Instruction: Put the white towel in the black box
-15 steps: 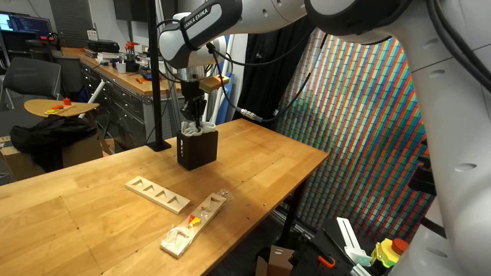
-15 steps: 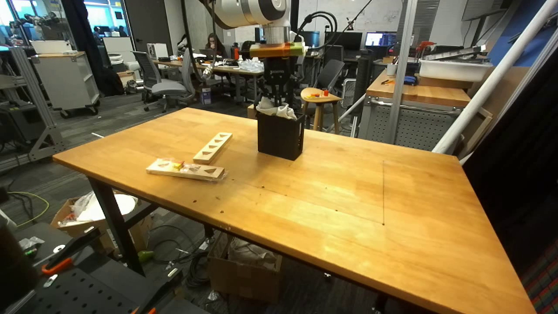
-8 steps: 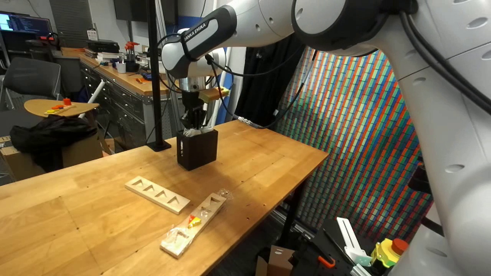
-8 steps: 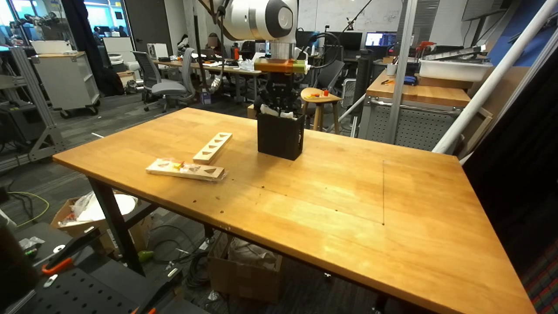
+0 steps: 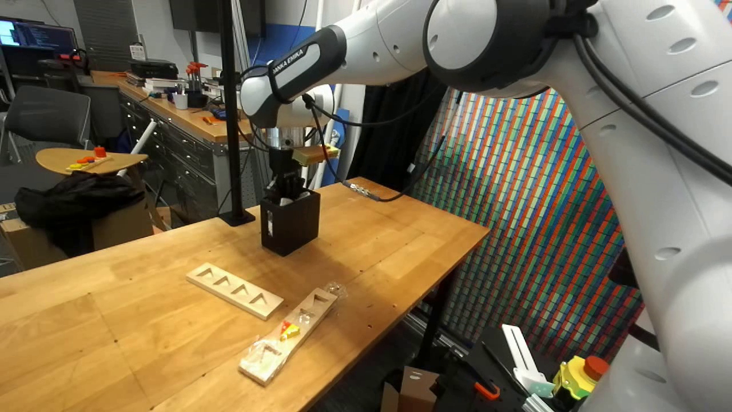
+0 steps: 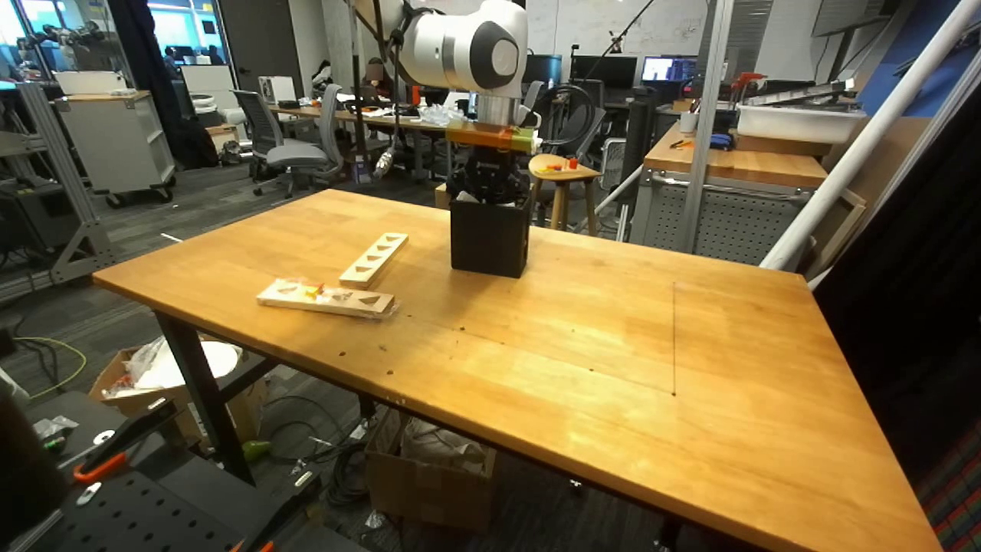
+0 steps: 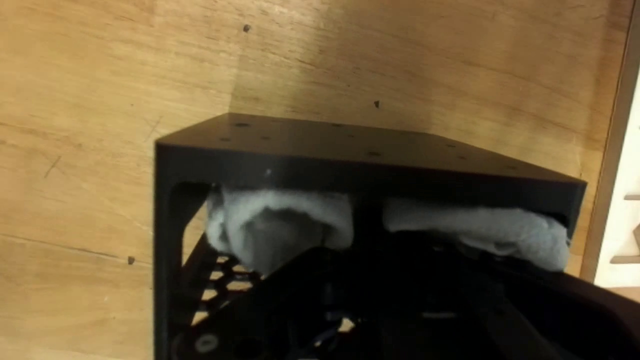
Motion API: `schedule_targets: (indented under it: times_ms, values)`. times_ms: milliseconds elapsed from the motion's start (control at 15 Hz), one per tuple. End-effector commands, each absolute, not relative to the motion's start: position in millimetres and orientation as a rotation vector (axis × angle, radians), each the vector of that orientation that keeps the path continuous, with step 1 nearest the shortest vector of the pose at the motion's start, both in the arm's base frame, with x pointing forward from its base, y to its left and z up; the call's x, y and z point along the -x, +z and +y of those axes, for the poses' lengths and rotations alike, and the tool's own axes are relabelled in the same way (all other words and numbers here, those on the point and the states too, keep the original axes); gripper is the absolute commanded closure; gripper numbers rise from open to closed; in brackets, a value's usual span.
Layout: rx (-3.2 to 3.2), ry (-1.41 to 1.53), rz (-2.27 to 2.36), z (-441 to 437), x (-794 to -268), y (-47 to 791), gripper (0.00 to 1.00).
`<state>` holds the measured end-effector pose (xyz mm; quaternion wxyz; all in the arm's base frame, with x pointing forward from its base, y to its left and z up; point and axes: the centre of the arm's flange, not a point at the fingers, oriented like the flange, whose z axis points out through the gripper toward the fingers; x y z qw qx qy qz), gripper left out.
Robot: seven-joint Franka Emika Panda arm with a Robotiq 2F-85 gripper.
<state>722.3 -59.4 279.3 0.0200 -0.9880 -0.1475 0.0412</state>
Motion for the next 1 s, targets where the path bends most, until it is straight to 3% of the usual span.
schedule_targets:
  times_ms: [0,533,933]
  values:
    - [3.004,0.121,-0.448,-58,-740,259,0.89]
    - [2.935,0.115,-0.421,-61,-749,230,0.89]
    - [2.983,0.087,-0.433,-62,-738,269,0.89]
